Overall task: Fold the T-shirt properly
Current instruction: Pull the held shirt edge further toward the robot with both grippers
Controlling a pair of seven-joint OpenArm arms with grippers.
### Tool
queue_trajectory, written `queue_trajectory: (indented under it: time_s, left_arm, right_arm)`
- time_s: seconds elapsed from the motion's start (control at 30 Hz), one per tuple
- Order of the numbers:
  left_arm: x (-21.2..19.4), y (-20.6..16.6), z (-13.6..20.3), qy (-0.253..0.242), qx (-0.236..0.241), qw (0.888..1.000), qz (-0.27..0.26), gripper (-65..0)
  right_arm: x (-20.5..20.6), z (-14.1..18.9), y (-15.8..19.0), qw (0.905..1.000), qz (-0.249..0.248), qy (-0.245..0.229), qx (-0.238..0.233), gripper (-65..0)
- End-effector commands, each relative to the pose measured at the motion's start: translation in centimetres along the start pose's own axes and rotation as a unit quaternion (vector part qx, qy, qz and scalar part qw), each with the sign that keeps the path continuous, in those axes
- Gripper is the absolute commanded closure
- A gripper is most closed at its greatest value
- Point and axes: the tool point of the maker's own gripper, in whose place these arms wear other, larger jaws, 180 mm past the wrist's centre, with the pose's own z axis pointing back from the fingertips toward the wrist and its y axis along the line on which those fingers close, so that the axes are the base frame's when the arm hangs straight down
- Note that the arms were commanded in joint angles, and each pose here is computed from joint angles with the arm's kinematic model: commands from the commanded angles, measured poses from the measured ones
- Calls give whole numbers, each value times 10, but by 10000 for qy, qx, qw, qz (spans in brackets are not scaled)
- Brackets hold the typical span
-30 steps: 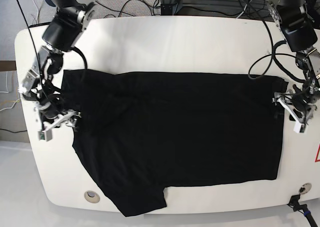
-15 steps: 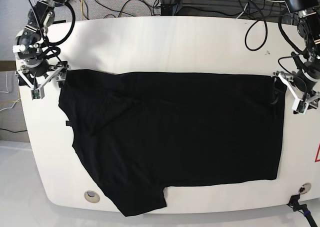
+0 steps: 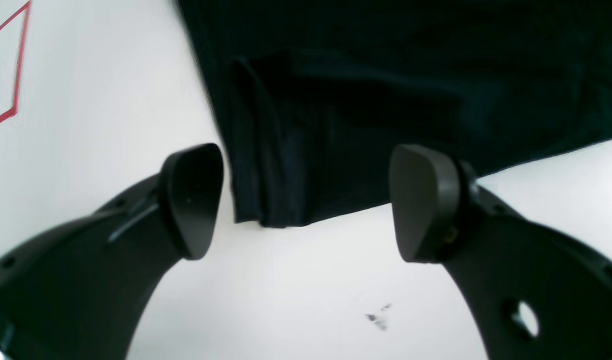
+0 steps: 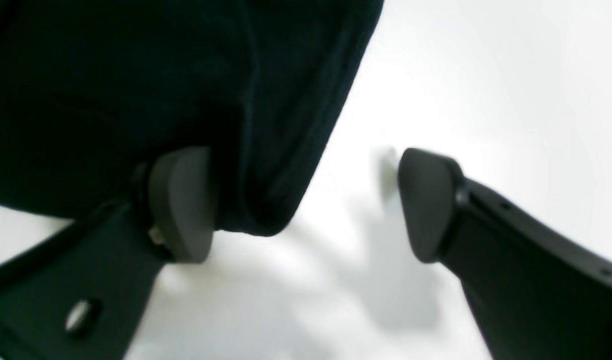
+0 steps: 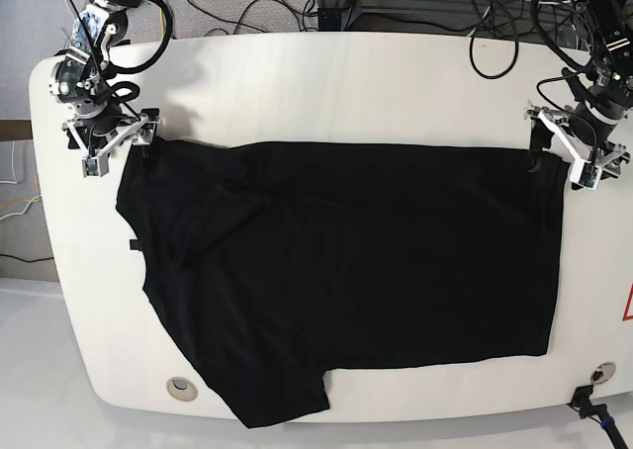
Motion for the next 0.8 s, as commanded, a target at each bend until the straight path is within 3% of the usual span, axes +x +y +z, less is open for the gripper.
queue_trajectory:
  time_s: [0.0,0.13,0.27,0.63,0.77]
  left_arm:
    - [5,11,1,-2,183,9995,-238,-492]
    - [-1,18,-14,90,201,9997,-38,-492]
    - [-17,28,-31,266,171,9989,359,-492]
    - [-51,28,-59,638,-11,9925,1043,-492]
    - [-55,15,-64,740,-193,9924,960,-490]
  right_arm:
    - [-1,-3,-4,10000,-74,-7,12,-382]
    - [-6,-5,5,9997,29,48,244,-172]
    - [-9,-4,5,9997,33,78,250,-28]
    - [-9,-4,6,9996,31,77,253,-24]
    - [-9,-4,6,9997,35,71,252,-9]
